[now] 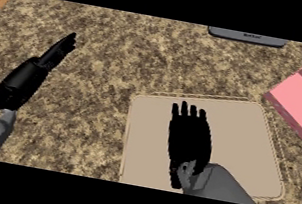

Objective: Pick the croissant from the tray and place it in the cardboard box

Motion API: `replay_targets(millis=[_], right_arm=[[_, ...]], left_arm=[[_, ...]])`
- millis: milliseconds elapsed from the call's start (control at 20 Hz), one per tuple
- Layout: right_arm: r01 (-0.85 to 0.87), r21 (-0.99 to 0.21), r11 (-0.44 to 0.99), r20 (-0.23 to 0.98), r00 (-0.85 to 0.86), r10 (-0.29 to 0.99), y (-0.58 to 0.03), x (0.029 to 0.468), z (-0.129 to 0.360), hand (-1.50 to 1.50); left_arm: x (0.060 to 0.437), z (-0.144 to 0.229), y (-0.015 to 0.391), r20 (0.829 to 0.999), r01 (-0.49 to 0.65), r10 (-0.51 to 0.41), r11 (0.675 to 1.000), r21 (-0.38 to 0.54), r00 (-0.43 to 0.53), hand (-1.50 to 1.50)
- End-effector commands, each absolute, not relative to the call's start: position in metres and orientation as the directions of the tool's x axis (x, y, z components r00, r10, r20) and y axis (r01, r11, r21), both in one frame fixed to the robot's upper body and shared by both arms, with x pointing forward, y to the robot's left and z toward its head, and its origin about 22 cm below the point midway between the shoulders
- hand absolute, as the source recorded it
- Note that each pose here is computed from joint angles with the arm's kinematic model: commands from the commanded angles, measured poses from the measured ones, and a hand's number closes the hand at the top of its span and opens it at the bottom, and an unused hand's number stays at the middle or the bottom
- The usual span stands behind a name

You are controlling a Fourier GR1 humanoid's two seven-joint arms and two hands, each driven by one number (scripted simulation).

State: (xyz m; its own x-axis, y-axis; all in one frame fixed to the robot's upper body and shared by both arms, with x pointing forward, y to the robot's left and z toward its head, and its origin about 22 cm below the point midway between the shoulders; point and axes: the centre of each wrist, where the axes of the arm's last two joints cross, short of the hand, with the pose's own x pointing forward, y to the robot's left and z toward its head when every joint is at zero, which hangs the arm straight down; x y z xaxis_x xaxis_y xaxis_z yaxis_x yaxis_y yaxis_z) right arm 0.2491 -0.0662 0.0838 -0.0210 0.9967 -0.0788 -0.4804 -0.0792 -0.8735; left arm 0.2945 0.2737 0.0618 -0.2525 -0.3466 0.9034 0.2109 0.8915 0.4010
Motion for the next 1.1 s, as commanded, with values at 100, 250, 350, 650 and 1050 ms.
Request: replay_targets(millis=[100,250,350,650,1050], right_arm=[[-0.495,-0.863,-0.102,-0.182,0.117,0.976,-0.065,0.243,0.057,-1.5],[-0.506,-0.855,-0.116,-0.209,0.132,0.969,-0.077,0.257,0.063,-1.5],[-0.5,-0.857,-0.123,-0.223,0.145,0.964,-0.078,0.25,0.061,-1.5],[-0.545,-0.835,-0.074,-0.181,0.145,0.973,-0.085,0.234,0.048,-1.5],[-0.425,-0.885,-0.191,-0.202,-0.02,0.979,-0.104,0.251,0.034,1.5]], left_arm=[[0.274,0.054,0.271,0.903,0.219,-0.348,0.889,0.403,-0.25,0.0],[0.287,0.062,0.254,0.9,0.216,-0.351,0.887,0.408,-0.26,0.0],[0.275,0.057,0.281,0.914,0.217,-0.328,0.899,0.38,-0.24,0.0],[0.29,0.059,0.265,0.914,0.238,-0.336,0.891,0.387,-0.227,0.0],[0.272,0.065,0.26,0.906,0.212,-0.344,0.893,0.397,-0.249,0.0]])
